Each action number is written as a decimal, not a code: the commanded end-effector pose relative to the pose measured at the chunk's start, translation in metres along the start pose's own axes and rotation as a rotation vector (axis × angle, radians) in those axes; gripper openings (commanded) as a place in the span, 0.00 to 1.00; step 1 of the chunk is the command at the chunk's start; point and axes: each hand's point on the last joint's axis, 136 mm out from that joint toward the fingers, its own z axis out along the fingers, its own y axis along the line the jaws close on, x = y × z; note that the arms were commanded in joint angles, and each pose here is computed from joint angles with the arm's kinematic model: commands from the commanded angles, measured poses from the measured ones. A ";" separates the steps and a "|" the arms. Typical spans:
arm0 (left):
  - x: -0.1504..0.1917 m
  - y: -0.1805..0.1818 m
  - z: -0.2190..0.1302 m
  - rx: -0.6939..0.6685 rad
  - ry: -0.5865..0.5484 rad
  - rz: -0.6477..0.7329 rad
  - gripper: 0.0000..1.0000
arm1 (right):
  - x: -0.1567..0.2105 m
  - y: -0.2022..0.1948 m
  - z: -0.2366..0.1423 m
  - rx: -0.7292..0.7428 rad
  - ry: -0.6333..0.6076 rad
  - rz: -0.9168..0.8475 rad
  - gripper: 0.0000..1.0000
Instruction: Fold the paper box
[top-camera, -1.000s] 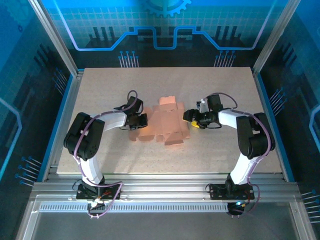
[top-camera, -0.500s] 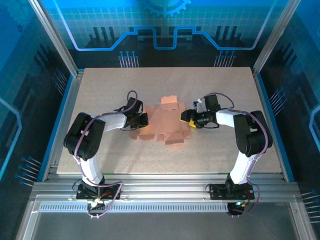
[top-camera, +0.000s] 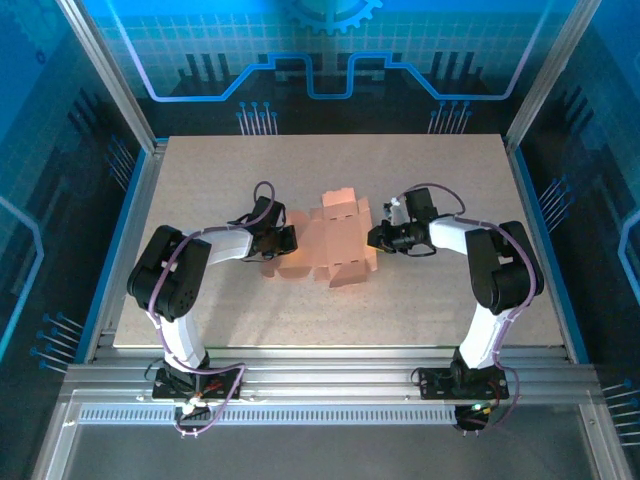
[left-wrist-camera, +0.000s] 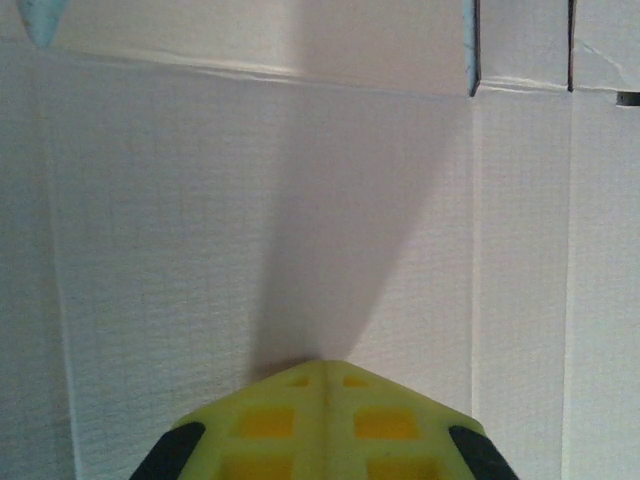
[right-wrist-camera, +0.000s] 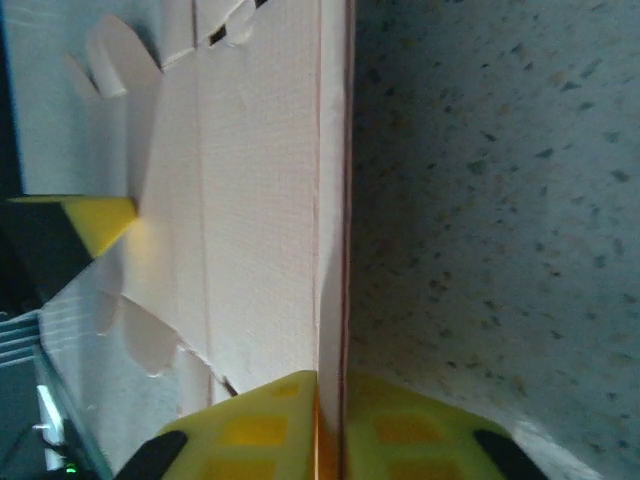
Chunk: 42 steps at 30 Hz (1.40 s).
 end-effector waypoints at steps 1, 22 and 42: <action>0.045 0.028 0.004 -0.091 0.139 -0.051 0.03 | -0.001 -0.001 -0.007 0.108 0.016 -0.050 0.10; 0.017 0.003 -0.035 -0.054 0.012 -0.013 0.56 | 0.001 -0.021 -0.020 0.537 0.122 -0.284 0.00; -0.035 0.029 -0.089 -0.017 -0.166 -0.071 0.90 | -0.068 -0.013 -0.034 1.342 0.089 -1.004 0.00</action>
